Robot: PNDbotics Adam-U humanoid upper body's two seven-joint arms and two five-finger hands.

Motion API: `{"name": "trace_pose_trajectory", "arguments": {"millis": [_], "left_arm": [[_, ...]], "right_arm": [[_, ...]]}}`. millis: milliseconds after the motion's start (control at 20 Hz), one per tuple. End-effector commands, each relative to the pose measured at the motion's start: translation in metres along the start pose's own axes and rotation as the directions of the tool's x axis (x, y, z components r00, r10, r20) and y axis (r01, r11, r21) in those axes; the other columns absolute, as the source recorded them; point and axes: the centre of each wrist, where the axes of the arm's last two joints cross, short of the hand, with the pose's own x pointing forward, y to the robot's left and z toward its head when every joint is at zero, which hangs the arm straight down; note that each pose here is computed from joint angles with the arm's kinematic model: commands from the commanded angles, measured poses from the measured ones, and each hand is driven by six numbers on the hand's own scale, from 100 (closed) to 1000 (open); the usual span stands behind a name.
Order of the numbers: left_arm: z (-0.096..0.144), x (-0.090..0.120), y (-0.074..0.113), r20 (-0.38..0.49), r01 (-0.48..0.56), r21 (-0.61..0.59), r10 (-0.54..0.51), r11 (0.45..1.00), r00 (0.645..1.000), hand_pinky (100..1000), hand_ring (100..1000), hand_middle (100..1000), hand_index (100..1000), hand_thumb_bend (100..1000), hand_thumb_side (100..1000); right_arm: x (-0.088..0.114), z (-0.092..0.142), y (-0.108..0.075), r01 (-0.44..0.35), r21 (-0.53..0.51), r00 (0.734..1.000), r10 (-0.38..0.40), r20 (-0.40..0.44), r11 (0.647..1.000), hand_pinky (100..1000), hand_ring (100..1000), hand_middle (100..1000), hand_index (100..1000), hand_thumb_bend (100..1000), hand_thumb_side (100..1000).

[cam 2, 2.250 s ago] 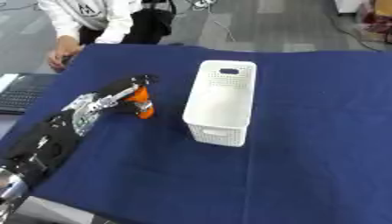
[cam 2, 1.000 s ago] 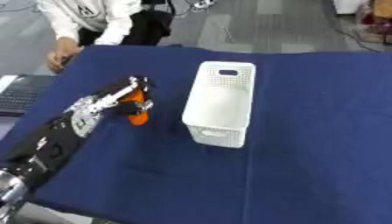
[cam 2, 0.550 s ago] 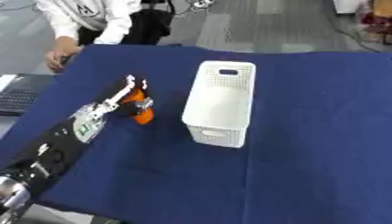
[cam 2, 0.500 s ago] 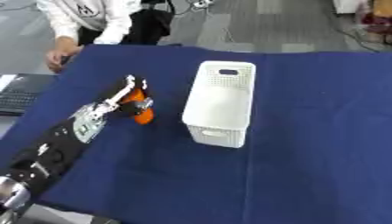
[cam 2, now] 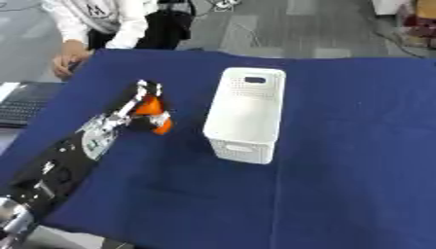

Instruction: Pick up objects on the table and place them in the box.

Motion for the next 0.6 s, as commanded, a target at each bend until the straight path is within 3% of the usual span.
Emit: {"name": "trace_pose_trajectory", "arguments": {"millis": [50, 350, 600], "left_arm": [[-0.023, 0.006, 0.045, 0.043, 0.096, 0.017, -0.097, 0.995, 0.994, 100, 100, 120, 143, 100, 100], [-0.062, 0.04, 0.08, 0.125, 0.083, 0.031, -0.087, 0.996, 0.988, 100, 100, 118, 138, 100, 100], [-0.089, 0.067, 0.09, 0.192, 0.033, 0.017, -0.035, 0.999, 0.981, 100, 100, 119, 142, 100, 100]], "right_arm": [[0.004, -0.001, -0.007, -0.032, -0.001, 0.999, 0.032, 0.013, 1.0, 448, 636, 656, 699, 100, 937], [0.002, 0.002, -0.009, -0.042, 0.007, 0.999, 0.042, -0.001, 0.999, 448, 636, 656, 698, 100, 935], [0.002, 0.003, -0.009, -0.043, 0.01, 0.999, 0.043, -0.003, 0.999, 448, 636, 656, 699, 100, 933]]}}
